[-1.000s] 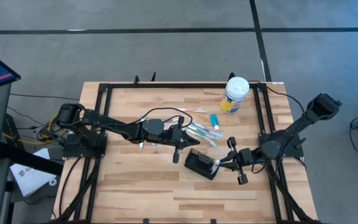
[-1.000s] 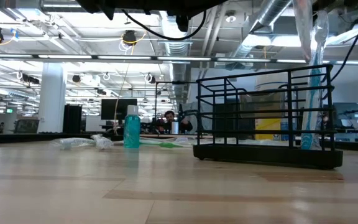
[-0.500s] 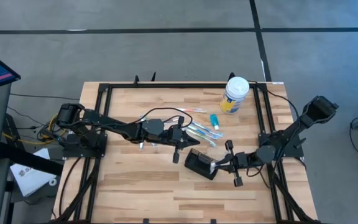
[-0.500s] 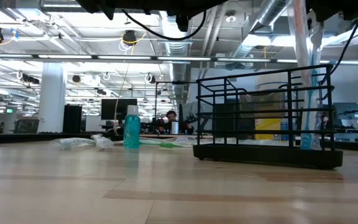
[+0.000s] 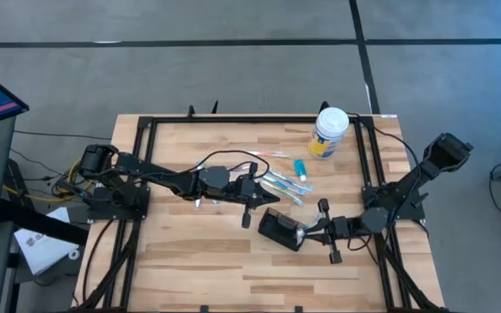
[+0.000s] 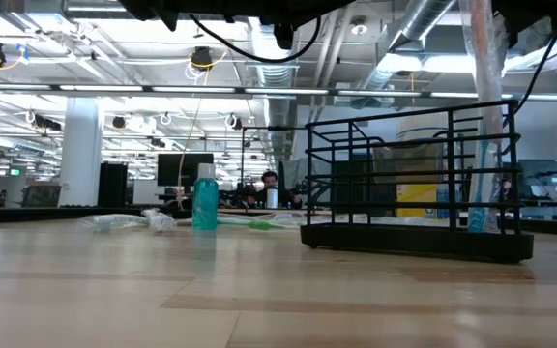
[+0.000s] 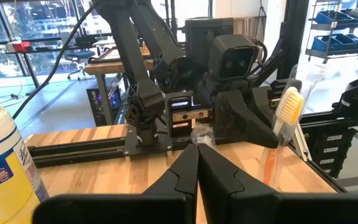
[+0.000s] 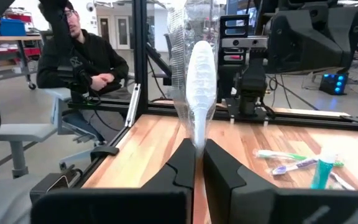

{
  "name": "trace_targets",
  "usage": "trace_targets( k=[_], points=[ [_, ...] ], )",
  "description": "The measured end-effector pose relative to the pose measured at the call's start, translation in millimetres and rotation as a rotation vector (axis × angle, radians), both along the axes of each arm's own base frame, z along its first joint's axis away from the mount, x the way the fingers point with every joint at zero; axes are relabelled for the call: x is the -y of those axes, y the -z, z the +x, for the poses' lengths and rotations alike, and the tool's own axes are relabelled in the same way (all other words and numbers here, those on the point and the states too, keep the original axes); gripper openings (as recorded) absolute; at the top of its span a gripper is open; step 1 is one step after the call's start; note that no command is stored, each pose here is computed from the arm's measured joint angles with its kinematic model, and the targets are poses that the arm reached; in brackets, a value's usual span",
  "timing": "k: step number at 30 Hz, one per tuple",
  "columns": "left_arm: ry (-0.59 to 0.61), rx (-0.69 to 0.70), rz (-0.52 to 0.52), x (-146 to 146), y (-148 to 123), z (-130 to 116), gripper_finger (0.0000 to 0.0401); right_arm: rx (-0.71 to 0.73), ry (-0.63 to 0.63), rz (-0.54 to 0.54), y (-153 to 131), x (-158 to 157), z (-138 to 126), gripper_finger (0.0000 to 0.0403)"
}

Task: Pick & Place toothbrushing station
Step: Put the bottom orange toothbrush into the mesh organizer

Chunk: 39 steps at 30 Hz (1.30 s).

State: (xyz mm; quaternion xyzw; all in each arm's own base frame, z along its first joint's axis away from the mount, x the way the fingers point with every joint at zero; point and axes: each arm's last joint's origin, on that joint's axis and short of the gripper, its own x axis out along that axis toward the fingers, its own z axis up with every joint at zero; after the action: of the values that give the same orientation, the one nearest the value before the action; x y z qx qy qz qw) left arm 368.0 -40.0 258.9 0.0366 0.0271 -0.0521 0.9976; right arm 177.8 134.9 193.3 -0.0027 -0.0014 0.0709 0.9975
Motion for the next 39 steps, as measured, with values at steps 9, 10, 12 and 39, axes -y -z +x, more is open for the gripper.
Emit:
trace_targets(
  k=[9,10,12,39],
  points=[
    [0.000,0.000,0.000,0.0,0.0,0.0,0.0003,-0.027,0.016,-0.018,3.2,-0.2,-0.6,0.0006],
    [0.000,0.000,0.000,0.0,0.0,0.0,0.0003,-0.028,0.025,-0.019,3.4,0.1,-0.5,0.0005],
    [0.000,0.000,0.000,0.0,0.0,0.0,0.0003,-0.033,0.028,-0.021,5.2,0.9,-1.3,0.0004],
    [0.000,0.000,0.000,0.0,0.0,0.0,0.0003,-0.020,0.054,0.022,40.1,0.9,1.7,0.0011]
  ],
)
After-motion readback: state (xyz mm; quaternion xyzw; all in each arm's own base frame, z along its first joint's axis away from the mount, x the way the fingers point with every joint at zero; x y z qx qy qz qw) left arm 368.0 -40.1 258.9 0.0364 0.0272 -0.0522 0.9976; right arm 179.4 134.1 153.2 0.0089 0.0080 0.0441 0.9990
